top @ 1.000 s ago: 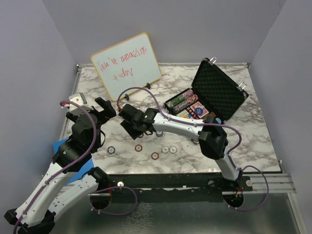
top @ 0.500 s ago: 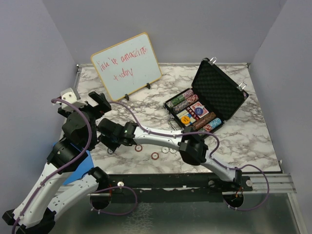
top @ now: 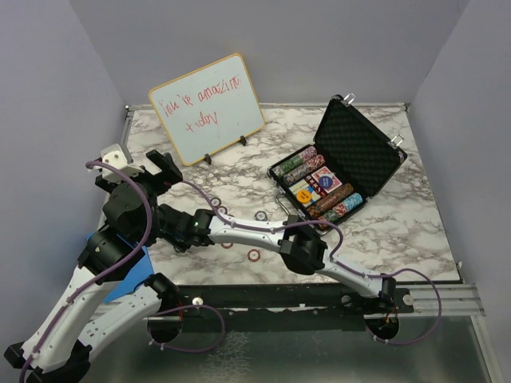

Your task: Pack up texas hold em set

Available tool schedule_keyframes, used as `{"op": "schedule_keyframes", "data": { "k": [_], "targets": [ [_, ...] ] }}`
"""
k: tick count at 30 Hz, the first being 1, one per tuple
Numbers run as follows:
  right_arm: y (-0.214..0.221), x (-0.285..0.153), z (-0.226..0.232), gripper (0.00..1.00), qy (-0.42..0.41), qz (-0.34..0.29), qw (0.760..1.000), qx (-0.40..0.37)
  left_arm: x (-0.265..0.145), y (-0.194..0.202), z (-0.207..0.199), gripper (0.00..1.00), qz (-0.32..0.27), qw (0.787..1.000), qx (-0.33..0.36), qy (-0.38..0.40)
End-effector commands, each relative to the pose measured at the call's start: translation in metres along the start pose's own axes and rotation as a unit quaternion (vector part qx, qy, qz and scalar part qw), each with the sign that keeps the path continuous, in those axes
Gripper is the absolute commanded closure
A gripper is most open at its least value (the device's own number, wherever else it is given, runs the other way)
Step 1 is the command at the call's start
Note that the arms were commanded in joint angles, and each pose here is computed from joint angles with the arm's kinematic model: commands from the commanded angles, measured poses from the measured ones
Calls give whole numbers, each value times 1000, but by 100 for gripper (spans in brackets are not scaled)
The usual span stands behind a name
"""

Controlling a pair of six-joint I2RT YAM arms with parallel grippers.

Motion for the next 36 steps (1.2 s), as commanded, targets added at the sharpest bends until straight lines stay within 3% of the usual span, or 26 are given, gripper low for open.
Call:
{"op": "schedule_keyframes", "data": {
  "k": [1,6,17,28,36],
  "targets": [
    [22,2,3,69,-2,49,999,-17,1,8,1,1,7,1000,1,-3],
    [23,-1,1,65,4,53,998,-15,2,11,0,1,10,1000,0,-1],
    [-30,-15,5,40,-17,-68,997,-24,0,7,2,1,8,1000,-2,0],
    [0,10,15,40,-44,-3,999,-27,0,13,3,1,12,1000,1,-2],
    [17,17,7,44,-17,39,998,-47,1,14,2,1,13,1000,1,0]
  ]
}}
Point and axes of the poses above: each gripper's point midway between its finger pads, its own x axis out along the fingers, its own z axis along the line the jaws close on, y = z × x, the point moved 4 cm from there along -x, back along the fingers, and after that the axes turned 2 degrees about -x, right-handed, at the moved point
